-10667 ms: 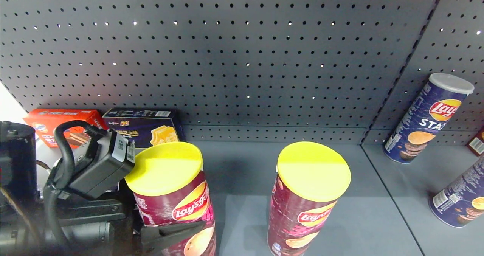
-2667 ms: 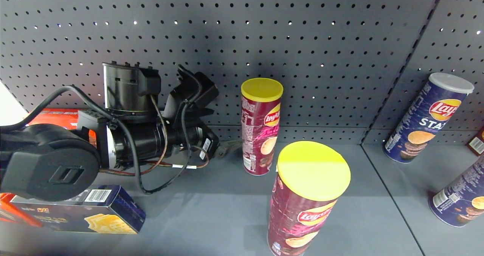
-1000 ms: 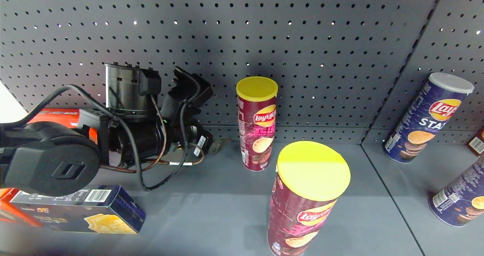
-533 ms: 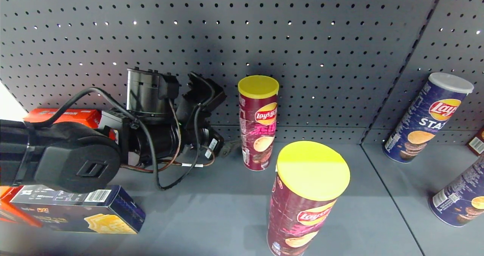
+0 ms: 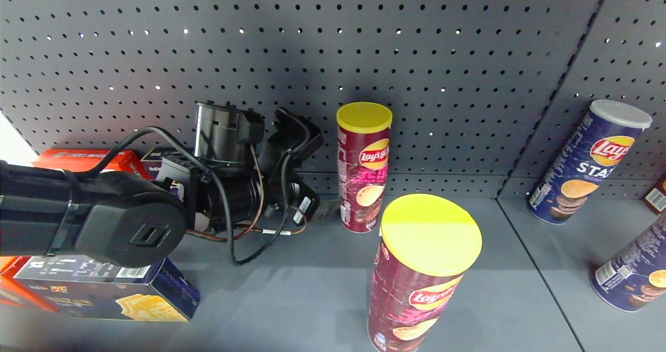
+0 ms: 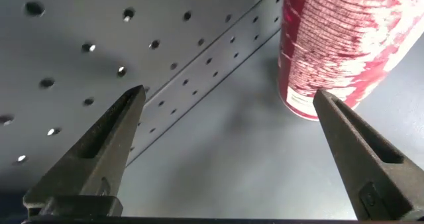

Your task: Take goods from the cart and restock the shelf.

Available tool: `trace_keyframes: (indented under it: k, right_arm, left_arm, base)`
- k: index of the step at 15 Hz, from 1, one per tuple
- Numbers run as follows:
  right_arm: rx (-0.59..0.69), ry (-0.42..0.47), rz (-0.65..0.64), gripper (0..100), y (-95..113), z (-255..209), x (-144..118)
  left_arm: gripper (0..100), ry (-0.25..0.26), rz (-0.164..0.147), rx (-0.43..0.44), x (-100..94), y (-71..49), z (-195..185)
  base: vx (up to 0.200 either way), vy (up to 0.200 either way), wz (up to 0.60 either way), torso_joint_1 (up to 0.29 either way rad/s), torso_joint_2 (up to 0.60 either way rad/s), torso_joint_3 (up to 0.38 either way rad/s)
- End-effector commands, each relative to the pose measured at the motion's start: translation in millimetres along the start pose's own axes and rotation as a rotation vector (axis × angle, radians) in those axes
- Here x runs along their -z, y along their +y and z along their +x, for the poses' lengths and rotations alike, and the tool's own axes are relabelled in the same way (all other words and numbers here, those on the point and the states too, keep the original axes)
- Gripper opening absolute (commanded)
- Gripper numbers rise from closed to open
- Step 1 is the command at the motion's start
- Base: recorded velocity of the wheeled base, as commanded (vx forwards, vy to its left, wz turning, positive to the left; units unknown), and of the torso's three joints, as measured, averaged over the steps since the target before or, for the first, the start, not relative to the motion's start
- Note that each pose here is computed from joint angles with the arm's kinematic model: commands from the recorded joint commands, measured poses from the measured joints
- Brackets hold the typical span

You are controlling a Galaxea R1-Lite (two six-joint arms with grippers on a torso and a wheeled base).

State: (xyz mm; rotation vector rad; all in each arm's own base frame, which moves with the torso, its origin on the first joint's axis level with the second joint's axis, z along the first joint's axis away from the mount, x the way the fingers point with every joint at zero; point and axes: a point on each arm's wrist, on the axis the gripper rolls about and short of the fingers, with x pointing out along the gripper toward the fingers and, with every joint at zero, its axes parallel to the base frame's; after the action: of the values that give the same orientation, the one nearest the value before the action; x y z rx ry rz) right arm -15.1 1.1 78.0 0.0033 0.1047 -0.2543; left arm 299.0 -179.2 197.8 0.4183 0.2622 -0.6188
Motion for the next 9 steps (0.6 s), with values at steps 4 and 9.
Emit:
trace_keyframes:
  k: [4,9]
  right_arm:
    - [0.0,0.002,-0.001,100,0,0,0]
    - [0.0,0.0,-0.001,100,0,0,0]
  left_arm:
    - [100,0.003,0.008,0.025,-0.8,-8.3,10]
    - [100,0.004,0.01,0.03,-1.1,-9.9,17]
  base:
    - [0.0,0.0,0.0,0.0,0.0,0.0]
    - [0.0,0.0,0.0,0.0,0.0,0.0]
